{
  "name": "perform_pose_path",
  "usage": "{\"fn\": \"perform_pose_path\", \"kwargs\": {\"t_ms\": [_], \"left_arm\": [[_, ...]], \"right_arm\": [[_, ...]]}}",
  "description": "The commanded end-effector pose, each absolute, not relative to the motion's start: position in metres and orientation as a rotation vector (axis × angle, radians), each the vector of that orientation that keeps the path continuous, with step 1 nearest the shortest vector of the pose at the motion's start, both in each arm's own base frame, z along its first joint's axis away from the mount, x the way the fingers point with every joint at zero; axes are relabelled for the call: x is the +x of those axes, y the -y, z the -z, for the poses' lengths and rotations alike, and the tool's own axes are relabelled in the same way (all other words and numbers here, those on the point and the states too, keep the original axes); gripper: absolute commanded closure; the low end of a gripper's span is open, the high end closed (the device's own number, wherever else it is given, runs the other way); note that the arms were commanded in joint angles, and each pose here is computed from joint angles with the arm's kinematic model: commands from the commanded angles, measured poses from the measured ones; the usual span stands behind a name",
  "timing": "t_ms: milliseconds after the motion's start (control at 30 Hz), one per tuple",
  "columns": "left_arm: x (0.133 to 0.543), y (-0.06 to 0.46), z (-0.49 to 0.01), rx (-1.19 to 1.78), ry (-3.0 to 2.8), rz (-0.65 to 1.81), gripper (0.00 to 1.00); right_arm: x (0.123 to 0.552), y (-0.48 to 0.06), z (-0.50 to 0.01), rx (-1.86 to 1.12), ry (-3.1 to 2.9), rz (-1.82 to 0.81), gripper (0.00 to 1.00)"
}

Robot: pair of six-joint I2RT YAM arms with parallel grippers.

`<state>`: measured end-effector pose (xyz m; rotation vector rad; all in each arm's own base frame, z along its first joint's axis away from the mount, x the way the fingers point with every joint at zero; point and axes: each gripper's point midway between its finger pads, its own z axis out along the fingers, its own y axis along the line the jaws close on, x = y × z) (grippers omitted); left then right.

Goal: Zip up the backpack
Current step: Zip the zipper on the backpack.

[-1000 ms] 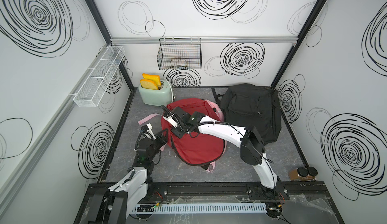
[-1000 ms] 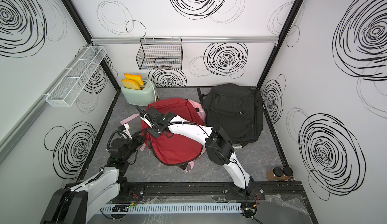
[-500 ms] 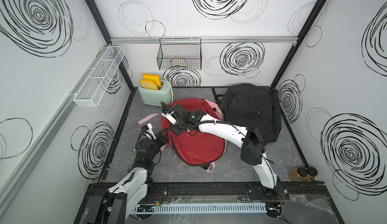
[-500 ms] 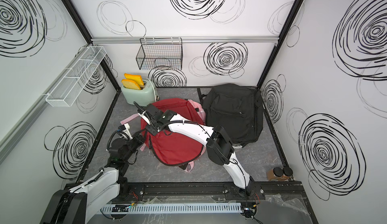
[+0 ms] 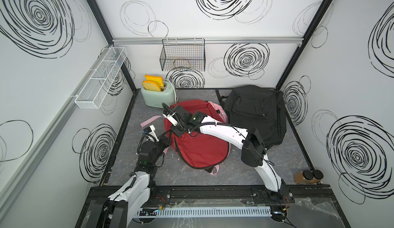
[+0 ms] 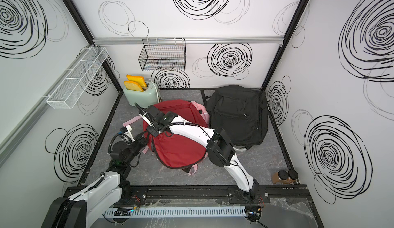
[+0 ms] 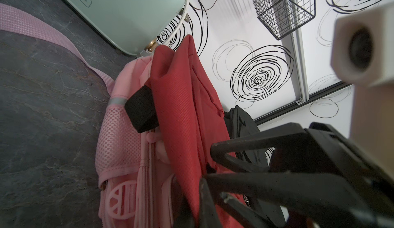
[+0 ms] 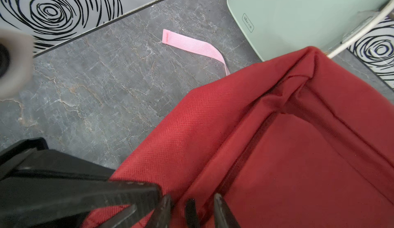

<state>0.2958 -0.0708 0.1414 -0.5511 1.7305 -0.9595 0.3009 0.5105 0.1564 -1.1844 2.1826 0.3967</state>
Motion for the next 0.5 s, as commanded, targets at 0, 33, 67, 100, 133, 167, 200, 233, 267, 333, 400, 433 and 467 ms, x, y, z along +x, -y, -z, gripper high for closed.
{"fn": "perform_pose_path", "kwargs": {"t_ms": [0, 33, 67, 100, 133, 167, 200, 233, 267, 333, 400, 433, 467], "left_arm": [[0.298, 0.07, -0.168, -0.502, -1.631, 0.964, 1.0], [0.298, 0.069, -0.167, -0.504, -1.633, 0.963, 1.0], [0.298, 0.069, -0.167, -0.504, -1.632, 0.963, 1.0], [0.298, 0.069, -0.167, -0.505, -1.632, 0.962, 1.0], [0.299, 0.069, -0.167, -0.504, -1.633, 0.96, 1.0], [0.298, 0.069, -0.166, -0.505, -1.634, 0.96, 1.0], [0.299, 0.069, -0.166, -0.505, -1.634, 0.96, 1.0], [0.299, 0.069, -0.166, -0.505, -1.634, 0.96, 1.0], [0.298, 0.069, -0.166, -0.506, -1.636, 0.96, 1.0], [0.299, 0.069, -0.166, -0.504, -1.637, 0.954, 1.0], [0.299, 0.068, -0.165, -0.506, -1.64, 0.951, 1.0], [0.299, 0.068, -0.166, -0.504, -1.637, 0.948, 1.0], [0.299, 0.068, -0.166, -0.506, -1.639, 0.948, 1.0]], "right_arm": [[0.307, -0.508, -0.15, -1.185, -2.205, -0.391, 0.7], [0.308, -0.507, -0.149, -1.185, -2.21, -0.396, 0.74], [0.309, -0.506, -0.148, -1.182, -2.215, -0.401, 0.76], [0.31, -0.506, -0.147, -1.178, -2.219, -0.407, 0.79], [0.311, -0.505, -0.147, -1.174, -2.222, -0.413, 0.82], [0.311, -0.504, -0.146, -1.171, -2.227, -0.418, 0.84], [0.313, -0.503, -0.147, -1.165, -2.229, -0.425, 0.88], [0.313, -0.502, -0.147, -1.163, -2.231, -0.439, 0.91], [0.315, -0.499, -0.148, -1.155, -2.234, -0.447, 0.93], [0.321, -0.493, -0.151, -1.123, -2.244, -0.47, 0.96], [0.325, -0.486, -0.156, -1.088, -2.254, -0.503, 0.98], [0.327, -0.483, -0.16, -1.067, -2.252, -0.53, 1.0], [0.328, -0.48, -0.164, -1.049, -2.251, -0.556, 1.0]]}}
